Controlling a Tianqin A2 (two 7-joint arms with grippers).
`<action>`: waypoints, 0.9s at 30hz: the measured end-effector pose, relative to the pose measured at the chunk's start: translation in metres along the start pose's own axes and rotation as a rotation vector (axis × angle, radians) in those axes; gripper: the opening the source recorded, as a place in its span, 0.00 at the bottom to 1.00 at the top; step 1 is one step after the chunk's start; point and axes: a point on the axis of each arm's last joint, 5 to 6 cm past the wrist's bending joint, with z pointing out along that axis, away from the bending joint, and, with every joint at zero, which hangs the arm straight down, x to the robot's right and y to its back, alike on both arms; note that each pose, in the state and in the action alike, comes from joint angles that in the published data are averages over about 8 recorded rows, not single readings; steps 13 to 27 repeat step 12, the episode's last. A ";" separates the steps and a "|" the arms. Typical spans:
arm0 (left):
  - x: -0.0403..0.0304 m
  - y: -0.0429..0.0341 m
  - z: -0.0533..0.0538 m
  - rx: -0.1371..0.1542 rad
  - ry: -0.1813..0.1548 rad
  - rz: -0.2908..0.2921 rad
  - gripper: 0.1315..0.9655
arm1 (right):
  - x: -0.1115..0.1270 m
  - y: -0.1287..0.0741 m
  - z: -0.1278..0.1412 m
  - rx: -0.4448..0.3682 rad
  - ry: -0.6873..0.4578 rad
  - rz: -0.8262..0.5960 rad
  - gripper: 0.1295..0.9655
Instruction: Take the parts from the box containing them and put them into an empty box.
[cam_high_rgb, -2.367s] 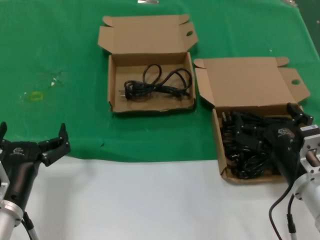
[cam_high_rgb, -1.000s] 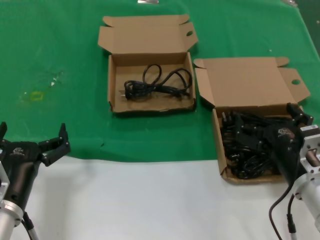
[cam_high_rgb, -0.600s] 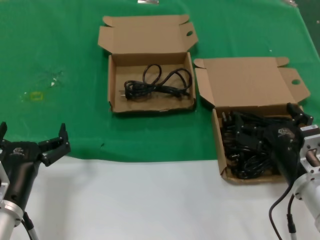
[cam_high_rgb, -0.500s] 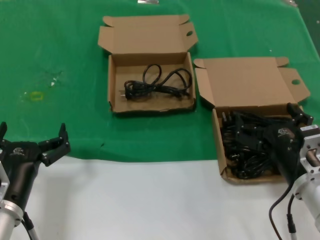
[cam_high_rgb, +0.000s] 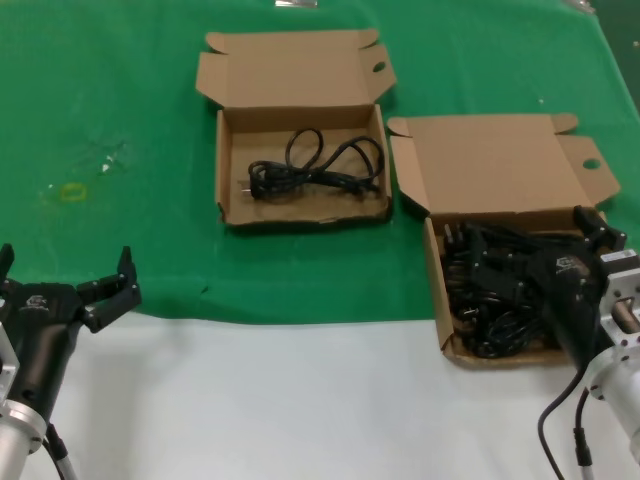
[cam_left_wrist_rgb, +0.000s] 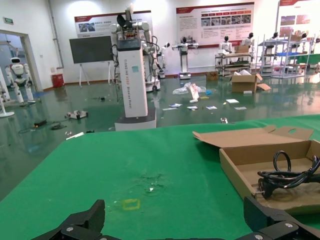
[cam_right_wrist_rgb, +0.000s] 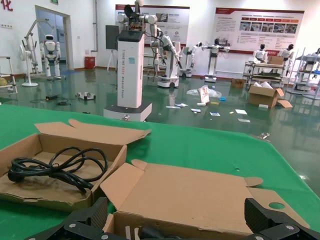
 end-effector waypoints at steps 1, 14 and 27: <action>0.0000 0.0000 0.000 0.000 0.000 0.000 1.00 | 0.000 0.000 0.000 0.000 0.000 0.000 1.00; 0.0000 0.0000 0.000 0.000 0.000 0.000 1.00 | 0.000 0.000 0.000 0.000 0.000 0.000 1.00; 0.0000 0.0000 0.000 0.000 0.000 0.000 1.00 | 0.000 0.000 0.000 0.000 0.000 0.000 1.00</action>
